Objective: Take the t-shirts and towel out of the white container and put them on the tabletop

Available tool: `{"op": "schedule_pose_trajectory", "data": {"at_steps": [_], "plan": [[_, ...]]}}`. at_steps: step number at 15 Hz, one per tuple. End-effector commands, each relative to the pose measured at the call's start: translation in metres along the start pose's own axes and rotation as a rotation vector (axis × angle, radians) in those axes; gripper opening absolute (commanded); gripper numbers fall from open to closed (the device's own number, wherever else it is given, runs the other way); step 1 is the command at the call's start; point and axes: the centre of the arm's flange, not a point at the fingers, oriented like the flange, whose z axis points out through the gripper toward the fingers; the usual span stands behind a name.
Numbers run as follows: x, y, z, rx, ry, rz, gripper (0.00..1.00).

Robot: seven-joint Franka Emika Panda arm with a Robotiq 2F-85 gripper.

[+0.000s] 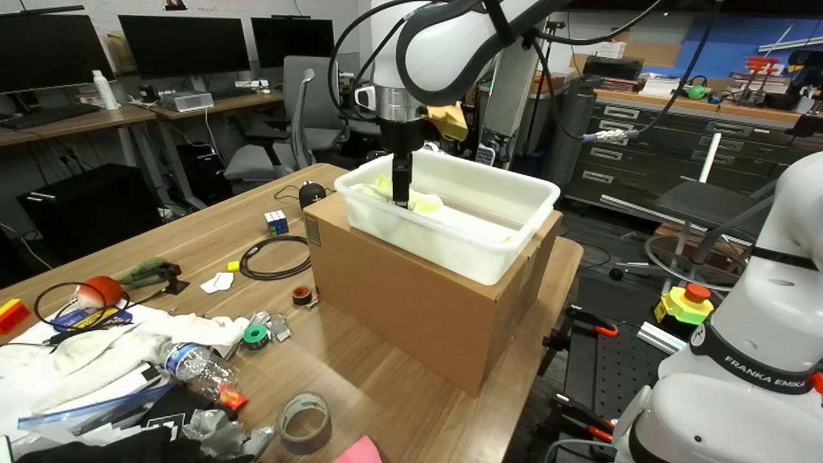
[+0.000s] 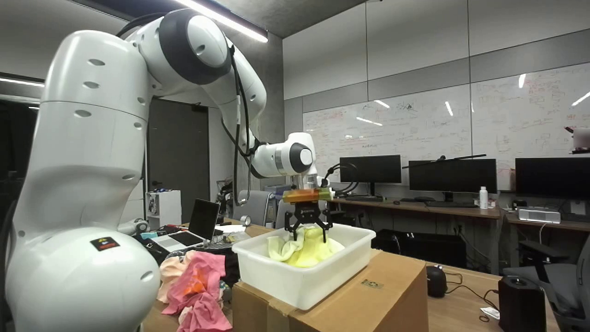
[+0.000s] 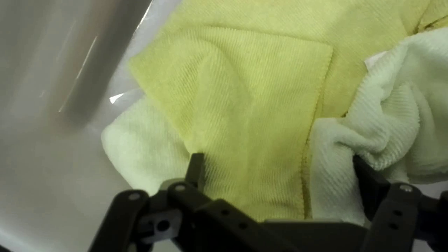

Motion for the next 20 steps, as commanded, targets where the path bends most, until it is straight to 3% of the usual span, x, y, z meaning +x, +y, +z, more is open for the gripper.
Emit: {"op": "schedule_pose_trajectory", "data": {"at_steps": [1, 9, 20], "plan": [[0.001, 0.013, 0.014, -0.002, 0.029, -0.019, 1.0], [0.0, 0.017, 0.04, 0.008, 0.007, -0.025, 1.0], [0.007, 0.026, 0.066, -0.03, -0.068, 0.093, 1.0]]}}
